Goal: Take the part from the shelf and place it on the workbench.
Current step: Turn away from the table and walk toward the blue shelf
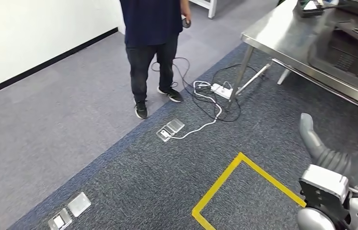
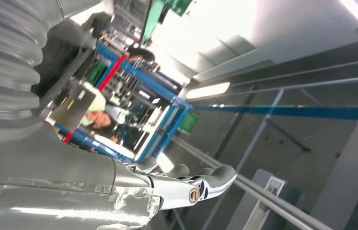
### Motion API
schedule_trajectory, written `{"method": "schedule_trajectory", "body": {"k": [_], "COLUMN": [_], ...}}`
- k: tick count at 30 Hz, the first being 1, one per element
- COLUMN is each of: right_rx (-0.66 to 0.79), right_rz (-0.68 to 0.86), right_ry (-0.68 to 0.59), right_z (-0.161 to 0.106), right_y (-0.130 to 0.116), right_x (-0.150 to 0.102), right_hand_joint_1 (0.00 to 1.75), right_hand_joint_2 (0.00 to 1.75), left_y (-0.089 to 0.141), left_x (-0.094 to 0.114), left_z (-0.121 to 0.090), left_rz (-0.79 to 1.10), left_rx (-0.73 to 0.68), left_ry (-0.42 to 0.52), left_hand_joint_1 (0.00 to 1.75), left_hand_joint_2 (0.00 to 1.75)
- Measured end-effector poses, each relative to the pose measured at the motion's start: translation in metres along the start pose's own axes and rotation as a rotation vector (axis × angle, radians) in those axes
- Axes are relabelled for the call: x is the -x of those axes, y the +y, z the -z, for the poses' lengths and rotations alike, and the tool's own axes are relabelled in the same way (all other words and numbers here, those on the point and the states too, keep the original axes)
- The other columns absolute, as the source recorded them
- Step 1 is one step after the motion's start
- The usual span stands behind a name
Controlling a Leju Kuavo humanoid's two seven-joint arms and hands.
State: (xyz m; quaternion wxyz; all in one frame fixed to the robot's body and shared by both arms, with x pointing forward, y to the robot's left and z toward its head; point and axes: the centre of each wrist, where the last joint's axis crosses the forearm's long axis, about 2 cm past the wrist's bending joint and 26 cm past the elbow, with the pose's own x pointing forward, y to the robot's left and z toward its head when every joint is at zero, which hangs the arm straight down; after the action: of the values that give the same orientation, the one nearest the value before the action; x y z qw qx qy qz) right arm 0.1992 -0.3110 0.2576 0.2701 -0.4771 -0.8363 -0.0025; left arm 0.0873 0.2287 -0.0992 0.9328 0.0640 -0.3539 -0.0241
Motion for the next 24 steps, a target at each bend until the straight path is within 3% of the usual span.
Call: {"method": "schedule_trajectory", "body": {"k": [24], "right_rx": [-0.004], "right_rz": [-0.029], "right_ry": [0.008], "right_z": [0.0018], "right_y": [-0.0008], "right_x": [0.0008], "right_hand_joint_1": [0.00], "right_hand_joint_2": [1.75], "left_y": [-0.0011], "left_x": [-0.0013], "left_z": [0.0005], "left_rz": [0.001], "left_rx": [0.005], "left_ry": [-0.004], "left_hand_joint_1": [0.00], "left_hand_joint_2": [0.00]}}
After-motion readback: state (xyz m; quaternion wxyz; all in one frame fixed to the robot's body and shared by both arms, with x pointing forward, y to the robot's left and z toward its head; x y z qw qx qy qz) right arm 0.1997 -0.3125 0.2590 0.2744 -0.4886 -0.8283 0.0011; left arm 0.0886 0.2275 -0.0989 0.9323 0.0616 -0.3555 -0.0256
